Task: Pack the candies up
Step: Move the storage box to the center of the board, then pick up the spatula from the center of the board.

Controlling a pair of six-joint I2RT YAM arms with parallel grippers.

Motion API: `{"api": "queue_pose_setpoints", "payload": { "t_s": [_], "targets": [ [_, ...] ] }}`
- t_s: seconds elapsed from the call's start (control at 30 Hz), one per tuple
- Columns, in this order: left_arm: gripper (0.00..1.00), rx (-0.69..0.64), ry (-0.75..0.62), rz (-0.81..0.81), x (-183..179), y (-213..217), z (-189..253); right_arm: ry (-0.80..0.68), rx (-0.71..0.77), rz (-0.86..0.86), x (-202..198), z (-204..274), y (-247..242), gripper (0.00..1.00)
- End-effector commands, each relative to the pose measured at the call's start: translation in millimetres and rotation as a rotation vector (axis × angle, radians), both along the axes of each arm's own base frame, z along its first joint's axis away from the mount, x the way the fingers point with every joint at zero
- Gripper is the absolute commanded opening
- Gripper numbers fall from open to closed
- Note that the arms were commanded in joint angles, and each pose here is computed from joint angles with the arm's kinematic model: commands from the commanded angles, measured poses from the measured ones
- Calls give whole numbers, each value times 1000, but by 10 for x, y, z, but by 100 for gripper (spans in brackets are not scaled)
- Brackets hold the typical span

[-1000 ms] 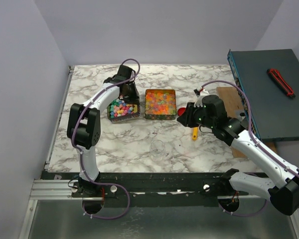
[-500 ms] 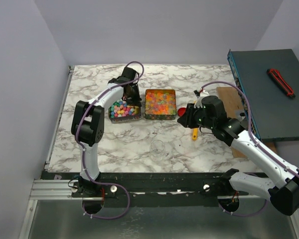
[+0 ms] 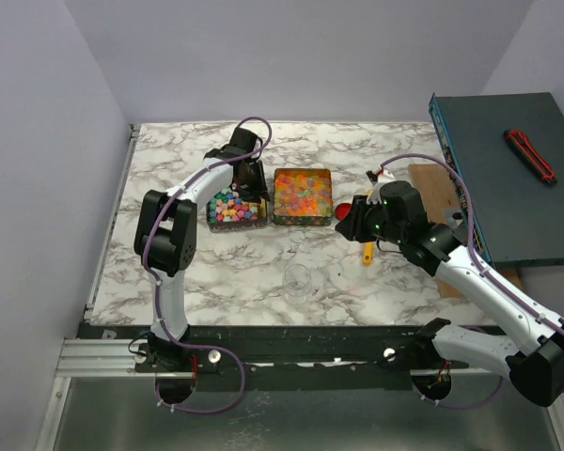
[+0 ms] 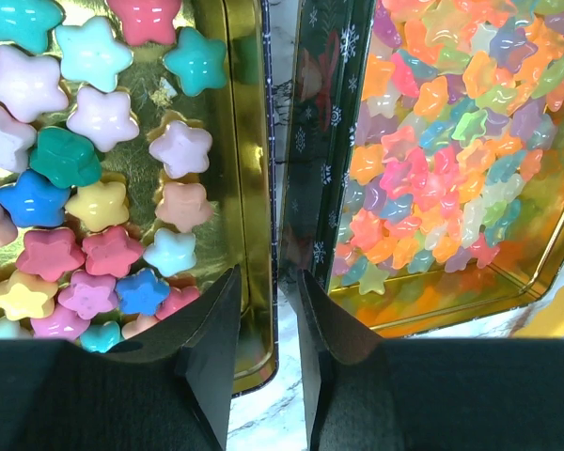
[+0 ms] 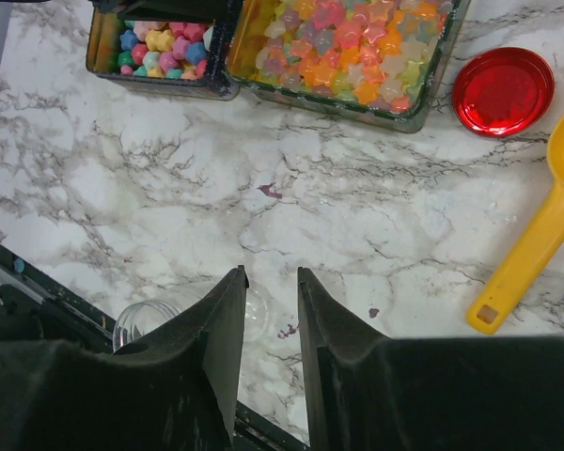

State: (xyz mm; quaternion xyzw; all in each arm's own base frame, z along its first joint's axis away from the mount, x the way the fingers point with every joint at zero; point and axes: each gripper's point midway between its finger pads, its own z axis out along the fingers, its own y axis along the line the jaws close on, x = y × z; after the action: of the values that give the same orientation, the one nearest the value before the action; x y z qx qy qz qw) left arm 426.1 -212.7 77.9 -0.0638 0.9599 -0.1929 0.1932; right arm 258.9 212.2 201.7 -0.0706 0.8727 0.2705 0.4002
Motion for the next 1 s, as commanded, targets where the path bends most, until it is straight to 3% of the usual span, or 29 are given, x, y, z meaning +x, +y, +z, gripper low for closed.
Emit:
{"api": "queue_pose_setpoints", "payload": {
  "t_s": [0.0,0.13,0.53,0.83,0.97],
  "targets": [
    [33,0,-48,-7,-21,17,183,-1,-40,-29,17,17,-71,33],
    [39,0,-84,-2,-81,63,353,-5,-77,-75,59,22,-164,34],
    [55,-39,-169,-51,-537,183,813,43,-190,-195,140,-183,-391,53],
    [67,-162,-271,-112,-1132,218,1336,108,-319,-321,233,-551,-603,60],
    [72,-177,-340,-143,-1390,300,1482,136,-357,-363,259,-688,-659,67]
  ]
}}
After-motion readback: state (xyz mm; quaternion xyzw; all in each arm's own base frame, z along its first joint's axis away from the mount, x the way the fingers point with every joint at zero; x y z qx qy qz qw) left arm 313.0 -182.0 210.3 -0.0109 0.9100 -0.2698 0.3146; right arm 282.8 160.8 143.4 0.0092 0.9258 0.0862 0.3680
